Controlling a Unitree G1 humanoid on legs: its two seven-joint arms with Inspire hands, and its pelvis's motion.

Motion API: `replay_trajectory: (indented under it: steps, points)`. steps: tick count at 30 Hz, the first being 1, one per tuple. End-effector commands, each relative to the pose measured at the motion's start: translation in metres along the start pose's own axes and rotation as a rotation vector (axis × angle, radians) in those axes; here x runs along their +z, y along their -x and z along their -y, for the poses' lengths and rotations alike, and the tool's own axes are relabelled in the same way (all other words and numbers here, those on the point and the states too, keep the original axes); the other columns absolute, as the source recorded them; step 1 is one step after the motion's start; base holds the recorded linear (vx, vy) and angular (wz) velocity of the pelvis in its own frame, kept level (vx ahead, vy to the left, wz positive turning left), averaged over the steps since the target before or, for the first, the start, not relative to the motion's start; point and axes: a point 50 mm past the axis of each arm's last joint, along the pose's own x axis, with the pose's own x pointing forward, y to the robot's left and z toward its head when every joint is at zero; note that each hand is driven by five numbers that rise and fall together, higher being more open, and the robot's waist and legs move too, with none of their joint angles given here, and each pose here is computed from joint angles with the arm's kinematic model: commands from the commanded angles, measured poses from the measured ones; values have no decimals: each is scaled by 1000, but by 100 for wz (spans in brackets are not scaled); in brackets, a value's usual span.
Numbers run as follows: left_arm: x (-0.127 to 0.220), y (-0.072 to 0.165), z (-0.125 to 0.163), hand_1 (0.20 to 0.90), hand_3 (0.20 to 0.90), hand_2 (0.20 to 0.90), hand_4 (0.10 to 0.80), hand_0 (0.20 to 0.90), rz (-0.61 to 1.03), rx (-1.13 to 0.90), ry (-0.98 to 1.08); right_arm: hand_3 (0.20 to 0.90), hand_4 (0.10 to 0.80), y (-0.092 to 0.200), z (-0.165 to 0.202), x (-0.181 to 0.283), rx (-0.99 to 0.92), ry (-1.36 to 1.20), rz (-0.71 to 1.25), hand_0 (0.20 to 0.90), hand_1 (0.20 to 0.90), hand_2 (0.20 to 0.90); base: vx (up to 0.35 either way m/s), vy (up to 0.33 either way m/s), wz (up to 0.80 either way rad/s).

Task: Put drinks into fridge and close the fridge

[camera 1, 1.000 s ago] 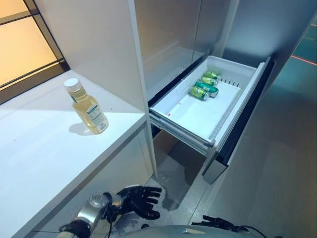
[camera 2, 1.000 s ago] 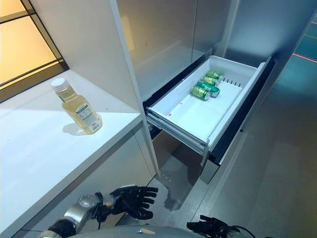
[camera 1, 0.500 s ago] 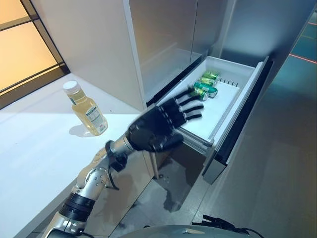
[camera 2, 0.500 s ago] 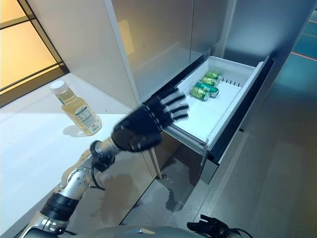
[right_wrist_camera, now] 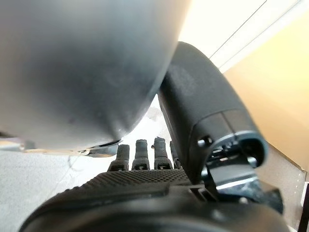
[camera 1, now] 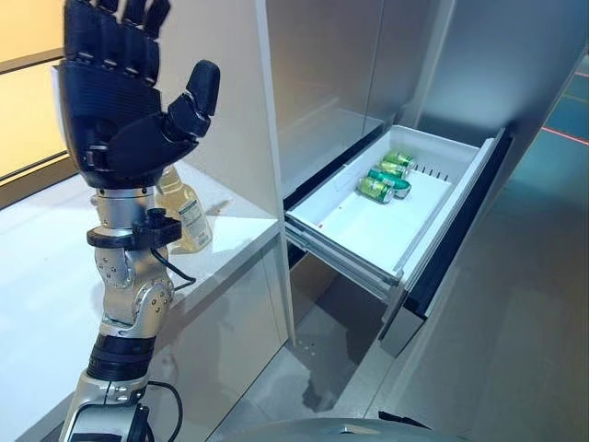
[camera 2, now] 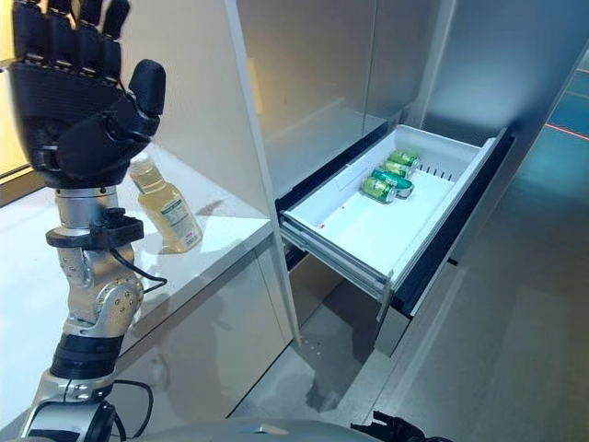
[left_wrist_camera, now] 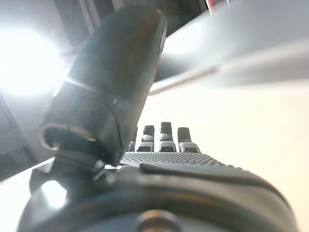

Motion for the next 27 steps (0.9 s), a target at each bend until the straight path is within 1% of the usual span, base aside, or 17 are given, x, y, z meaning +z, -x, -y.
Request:
replay_trajectory:
  steps: [1, 8, 10, 16, 22, 27]
  points:
    - [27, -32, 4, 900, 900, 900, 800, 900, 179, -2, -135, 900, 800, -4, -13, -1, 41, 21, -19, 900, 900, 900, 0, 0, 0]
    - [13, -29, -5, 900, 900, 900, 800, 900, 68, 61, -186, 900, 800, -4, -13, 5, 42, 23, -16, 900, 900, 900, 0, 0, 0]
    - [4, -24, -15, 900, 900, 900, 800, 900, 12, 126, -238, 900, 800, -4, -12, 8, 39, 22, -16, 900, 900, 900, 0, 0, 0]
    - [-9, -10, -31, 900, 900, 900, 800, 900, -79, 251, -298, 900, 800, -4, -9, 12, 35, 18, -16, 900, 900, 900, 0, 0, 0]
    - [-20, 2, -38, 900, 900, 900, 800, 900, -141, 312, -348, 900, 800, -4, -9, 14, 35, 13, -16, 900, 900, 900, -1, 1, 1]
    - [-26, 6, -41, 900, 900, 900, 800, 900, -171, 327, -429, 900, 800, -4, -9, 14, 35, 20, -18, 900, 900, 900, 0, 4, 2]
